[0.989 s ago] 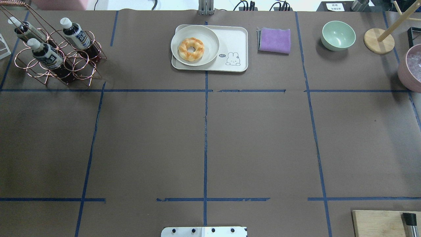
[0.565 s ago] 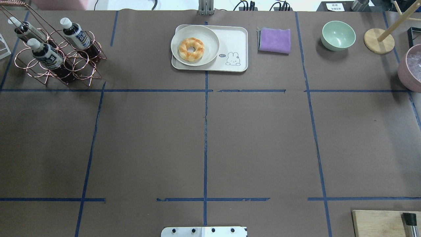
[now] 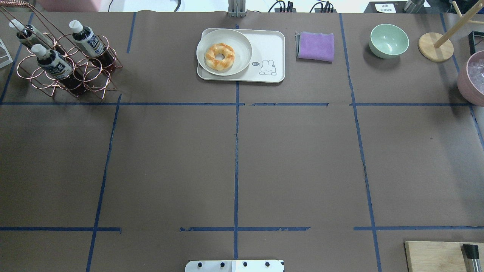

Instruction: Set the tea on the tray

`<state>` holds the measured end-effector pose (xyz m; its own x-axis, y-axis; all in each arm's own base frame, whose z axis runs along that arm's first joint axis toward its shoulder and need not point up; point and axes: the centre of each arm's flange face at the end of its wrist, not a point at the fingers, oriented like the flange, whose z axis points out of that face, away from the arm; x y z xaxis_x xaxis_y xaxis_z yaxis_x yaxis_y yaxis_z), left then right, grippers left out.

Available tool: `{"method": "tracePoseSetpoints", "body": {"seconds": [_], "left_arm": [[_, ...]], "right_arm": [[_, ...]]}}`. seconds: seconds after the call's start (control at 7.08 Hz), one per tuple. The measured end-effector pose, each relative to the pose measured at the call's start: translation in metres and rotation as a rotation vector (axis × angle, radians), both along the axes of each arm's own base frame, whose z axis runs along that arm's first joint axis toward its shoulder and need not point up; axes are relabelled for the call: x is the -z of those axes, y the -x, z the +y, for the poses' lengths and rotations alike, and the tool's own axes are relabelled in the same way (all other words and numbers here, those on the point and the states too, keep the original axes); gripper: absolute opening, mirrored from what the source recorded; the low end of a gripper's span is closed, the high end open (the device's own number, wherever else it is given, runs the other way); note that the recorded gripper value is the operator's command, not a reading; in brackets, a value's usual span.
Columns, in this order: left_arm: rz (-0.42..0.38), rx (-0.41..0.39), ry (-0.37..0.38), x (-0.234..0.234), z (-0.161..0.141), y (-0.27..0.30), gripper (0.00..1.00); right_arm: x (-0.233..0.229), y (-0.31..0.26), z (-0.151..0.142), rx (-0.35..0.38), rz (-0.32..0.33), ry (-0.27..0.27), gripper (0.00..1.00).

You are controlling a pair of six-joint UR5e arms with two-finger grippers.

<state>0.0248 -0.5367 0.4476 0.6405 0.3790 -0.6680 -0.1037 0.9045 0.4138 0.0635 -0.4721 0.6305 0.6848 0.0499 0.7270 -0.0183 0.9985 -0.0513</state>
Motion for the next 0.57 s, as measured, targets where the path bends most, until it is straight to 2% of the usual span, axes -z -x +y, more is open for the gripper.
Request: {"method": "tracePoseSetpoints", "body": {"seconds": [0.28,0.57], "left_arm": [[0.056,0.105,0.051,0.020,0.001,-0.017,1.00],[0.100,0.264,0.020,0.034,0.001,-0.040,1.00]], "right_arm": [[0.001,0.000,0.000,0.002,0.000,-0.004,1.00],[0.005,0.000,-0.001,0.000,0.000,-0.010,1.00]]}}
